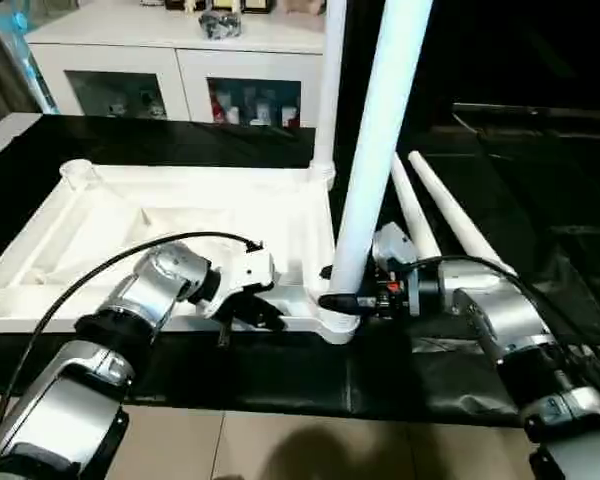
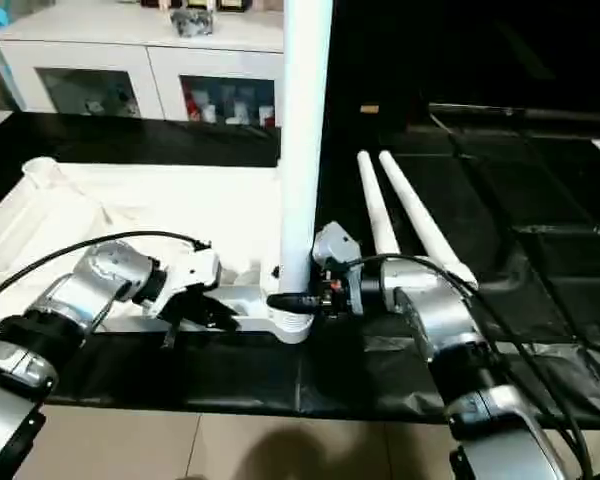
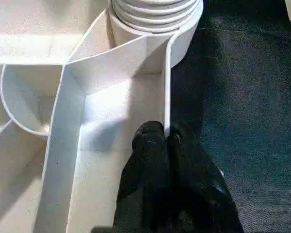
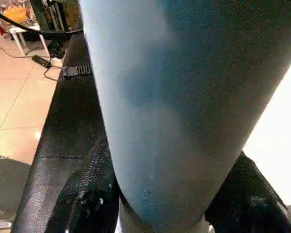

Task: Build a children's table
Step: Insert table leg to table base, then rotate leg to tighten

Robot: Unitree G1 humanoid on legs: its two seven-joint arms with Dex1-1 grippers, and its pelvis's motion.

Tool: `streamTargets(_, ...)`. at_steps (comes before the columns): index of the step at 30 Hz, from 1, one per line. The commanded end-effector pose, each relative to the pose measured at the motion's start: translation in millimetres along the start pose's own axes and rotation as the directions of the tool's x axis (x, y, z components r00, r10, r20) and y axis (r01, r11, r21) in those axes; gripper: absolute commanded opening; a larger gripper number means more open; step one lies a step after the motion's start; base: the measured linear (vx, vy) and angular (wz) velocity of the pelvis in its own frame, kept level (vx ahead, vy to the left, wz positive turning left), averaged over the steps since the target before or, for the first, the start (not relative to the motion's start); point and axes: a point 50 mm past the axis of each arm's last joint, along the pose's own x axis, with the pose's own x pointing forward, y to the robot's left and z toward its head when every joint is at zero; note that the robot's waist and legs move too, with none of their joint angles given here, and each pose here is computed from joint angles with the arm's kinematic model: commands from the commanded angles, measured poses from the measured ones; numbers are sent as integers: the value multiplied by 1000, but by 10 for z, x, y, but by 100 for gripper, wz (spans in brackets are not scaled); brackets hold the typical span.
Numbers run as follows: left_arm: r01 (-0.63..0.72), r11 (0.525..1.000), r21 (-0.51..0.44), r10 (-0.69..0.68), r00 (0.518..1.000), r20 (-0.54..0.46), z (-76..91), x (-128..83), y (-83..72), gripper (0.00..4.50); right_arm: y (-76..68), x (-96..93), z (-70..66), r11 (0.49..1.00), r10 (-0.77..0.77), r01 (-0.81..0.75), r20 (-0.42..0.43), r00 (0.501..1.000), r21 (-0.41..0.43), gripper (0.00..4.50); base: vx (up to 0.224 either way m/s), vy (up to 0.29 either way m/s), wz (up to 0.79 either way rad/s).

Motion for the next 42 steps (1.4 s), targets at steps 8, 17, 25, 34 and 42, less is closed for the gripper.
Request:
streamTargets(8,-213,972,-103,220,973,65,107,-184,176,0,-29,288,-342,966,-223,229,-60,973,122,190,0,0,0)
streamTargets(17,-371,879,-300,421,898,123,280,-194,96,0,-376,416,-259,745,-603,611,-123,788,267,190,-19,26,-11)
streamTargets(25,-446,852,-274,483,872,82,405,-3,11,0,-415,584,-193,687,-647,666,-173,743,291,190,15,-7,0)
streamTargets(34,-505,813,-291,541,839,54,414,-72,34,0,-369,706,-168,718,-613,628,-154,775,301,190,23,-17,1)
streamTargets(42,-489,834,-256,520,851,69,394,-104,57,0,-410,667,-128,719,-633,643,-133,763,263,306,0,0,0)
